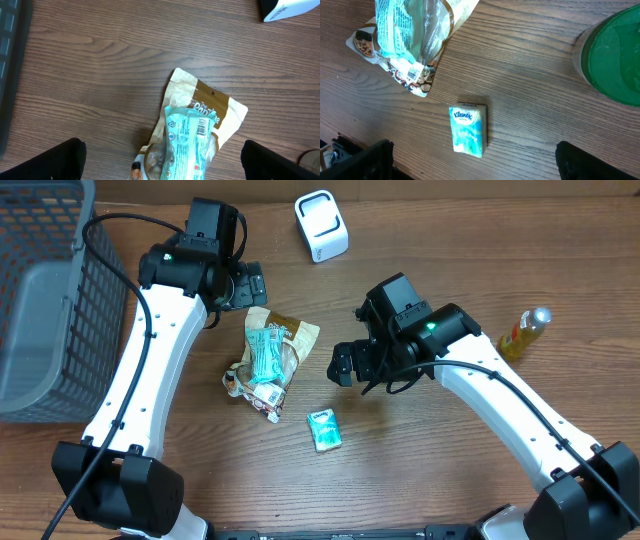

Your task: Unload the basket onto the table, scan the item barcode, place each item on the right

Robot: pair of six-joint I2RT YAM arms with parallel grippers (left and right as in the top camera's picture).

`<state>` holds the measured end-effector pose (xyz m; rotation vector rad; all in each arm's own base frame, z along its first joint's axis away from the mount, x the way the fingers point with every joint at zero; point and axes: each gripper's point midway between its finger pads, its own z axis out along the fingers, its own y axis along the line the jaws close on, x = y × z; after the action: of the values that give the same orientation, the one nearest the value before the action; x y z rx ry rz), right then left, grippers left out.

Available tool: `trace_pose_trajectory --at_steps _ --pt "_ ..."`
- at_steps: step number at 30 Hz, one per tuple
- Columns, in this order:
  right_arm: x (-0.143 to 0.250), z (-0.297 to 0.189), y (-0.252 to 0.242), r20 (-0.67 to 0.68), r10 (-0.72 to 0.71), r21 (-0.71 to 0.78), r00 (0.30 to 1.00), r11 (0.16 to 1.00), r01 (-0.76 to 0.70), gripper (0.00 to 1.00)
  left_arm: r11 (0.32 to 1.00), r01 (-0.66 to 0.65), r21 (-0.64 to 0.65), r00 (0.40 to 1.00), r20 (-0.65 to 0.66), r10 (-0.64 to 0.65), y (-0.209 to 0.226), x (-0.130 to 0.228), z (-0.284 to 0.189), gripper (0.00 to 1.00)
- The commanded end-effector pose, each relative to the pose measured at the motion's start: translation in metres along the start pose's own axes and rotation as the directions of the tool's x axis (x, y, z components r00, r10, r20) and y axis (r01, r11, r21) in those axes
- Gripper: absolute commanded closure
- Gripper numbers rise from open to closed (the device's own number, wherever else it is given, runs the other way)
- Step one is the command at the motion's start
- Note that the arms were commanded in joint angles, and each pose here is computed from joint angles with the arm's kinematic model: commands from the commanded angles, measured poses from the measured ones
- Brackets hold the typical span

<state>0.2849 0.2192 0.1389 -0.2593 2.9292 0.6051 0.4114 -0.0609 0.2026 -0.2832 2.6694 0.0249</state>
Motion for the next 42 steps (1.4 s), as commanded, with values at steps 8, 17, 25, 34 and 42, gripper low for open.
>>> trace_pose_trajectory --at_steps 8,17,25,34,42 --pt "-0.005 -0.006 0.004 0.038 -0.01 -0.009 0.999 1.0 0.011 0.0 1.0 -0.015 0.004 0.999 0.03 0.015 -0.002 -0.006 -0.009 0.0" --pt "-0.008 -0.006 0.005 0.051 -0.015 -0.014 0.999 1.0 0.015 0.0 1.0 -0.015 0.004 0.999 0.03 0.015 -0.002 -0.006 -0.009 0.0" --pt "-0.014 -0.006 0.007 0.073 -0.022 -0.022 0.997 0.999 0.023 0.0 1.0 -0.015 0.004 0.999 0.03 0.015 -0.002 -0.006 -0.009 0.0" --pt "-0.02 -0.007 -0.006 0.107 -0.023 0.053 0.994 0.998 0.018 0.0 1.0 -0.015 0.004 0.999 0.03 0.015 -0.002 -0.006 -0.009 0.0" --pt "-0.02 -0.007 -0.006 0.108 -0.023 0.053 0.994 0.998 0.018 0.0 1.0 -0.015 0.004 0.999 0.03 0.015 -0.002 -0.006 -0.009 0.0"
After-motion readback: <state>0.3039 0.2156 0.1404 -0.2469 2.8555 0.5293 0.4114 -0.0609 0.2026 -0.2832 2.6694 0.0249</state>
